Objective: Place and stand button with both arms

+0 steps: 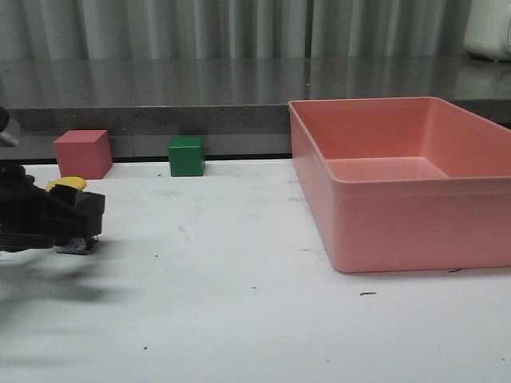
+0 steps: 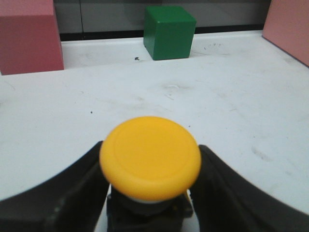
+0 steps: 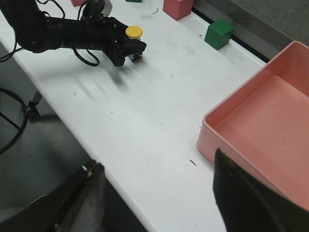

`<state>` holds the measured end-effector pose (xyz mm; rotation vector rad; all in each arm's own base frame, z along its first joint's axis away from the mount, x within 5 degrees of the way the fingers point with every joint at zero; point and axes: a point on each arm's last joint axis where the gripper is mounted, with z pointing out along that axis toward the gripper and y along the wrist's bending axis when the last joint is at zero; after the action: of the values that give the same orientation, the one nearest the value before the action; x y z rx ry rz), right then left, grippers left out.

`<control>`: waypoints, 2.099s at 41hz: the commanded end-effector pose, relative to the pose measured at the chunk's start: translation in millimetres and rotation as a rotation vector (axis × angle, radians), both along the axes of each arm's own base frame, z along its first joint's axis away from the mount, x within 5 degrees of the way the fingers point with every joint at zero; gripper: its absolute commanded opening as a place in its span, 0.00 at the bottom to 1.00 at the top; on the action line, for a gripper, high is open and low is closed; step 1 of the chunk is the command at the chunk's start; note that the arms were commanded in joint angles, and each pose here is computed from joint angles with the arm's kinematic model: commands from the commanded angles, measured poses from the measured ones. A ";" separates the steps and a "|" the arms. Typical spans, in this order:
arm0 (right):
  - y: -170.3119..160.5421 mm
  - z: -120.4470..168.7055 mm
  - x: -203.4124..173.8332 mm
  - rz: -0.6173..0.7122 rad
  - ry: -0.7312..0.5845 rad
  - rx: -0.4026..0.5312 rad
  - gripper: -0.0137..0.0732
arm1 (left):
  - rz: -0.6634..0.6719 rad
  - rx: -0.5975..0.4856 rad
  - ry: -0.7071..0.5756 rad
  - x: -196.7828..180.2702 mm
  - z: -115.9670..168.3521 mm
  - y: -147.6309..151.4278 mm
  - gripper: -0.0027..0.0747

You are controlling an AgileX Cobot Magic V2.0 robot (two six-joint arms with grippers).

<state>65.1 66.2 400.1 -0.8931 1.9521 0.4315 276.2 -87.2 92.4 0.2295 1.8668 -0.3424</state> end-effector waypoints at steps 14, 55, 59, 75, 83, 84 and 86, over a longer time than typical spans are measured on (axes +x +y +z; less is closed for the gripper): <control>0.6 12.0 1.6 -0.002 -0.068 0.052 0.73 | -0.003 -0.073 -0.182 -25.5 52.2 7.0 0.59; 0.6 12.0 1.6 -0.002 -0.068 0.052 0.73 | 0.021 0.179 0.279 -139.5 259.4 45.3 0.58; 0.6 12.0 1.6 -0.002 -0.068 0.052 0.73 | -0.010 0.115 0.251 -157.3 272.4 45.4 0.58; 0.7 12.2 1.6 -0.002 -0.069 0.053 0.73 | -0.028 0.122 0.170 -199.7 283.5 57.1 0.58; 0.8 12.4 1.7 -0.002 -0.071 0.055 0.73 | -0.043 0.153 0.154 -201.2 283.8 57.5 0.58; 0.8 12.4 1.7 -0.002 -0.071 0.055 0.73 | -0.043 0.153 0.154 -201.2 283.8 57.5 0.58; 0.8 12.4 1.7 -0.002 -0.071 0.055 0.73 | -0.043 0.153 0.154 -201.2 283.8 57.5 0.58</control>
<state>65.1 66.2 400.1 -0.8931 1.9521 0.4315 74.1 -28.3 361.7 0.3668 2.1333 -0.2286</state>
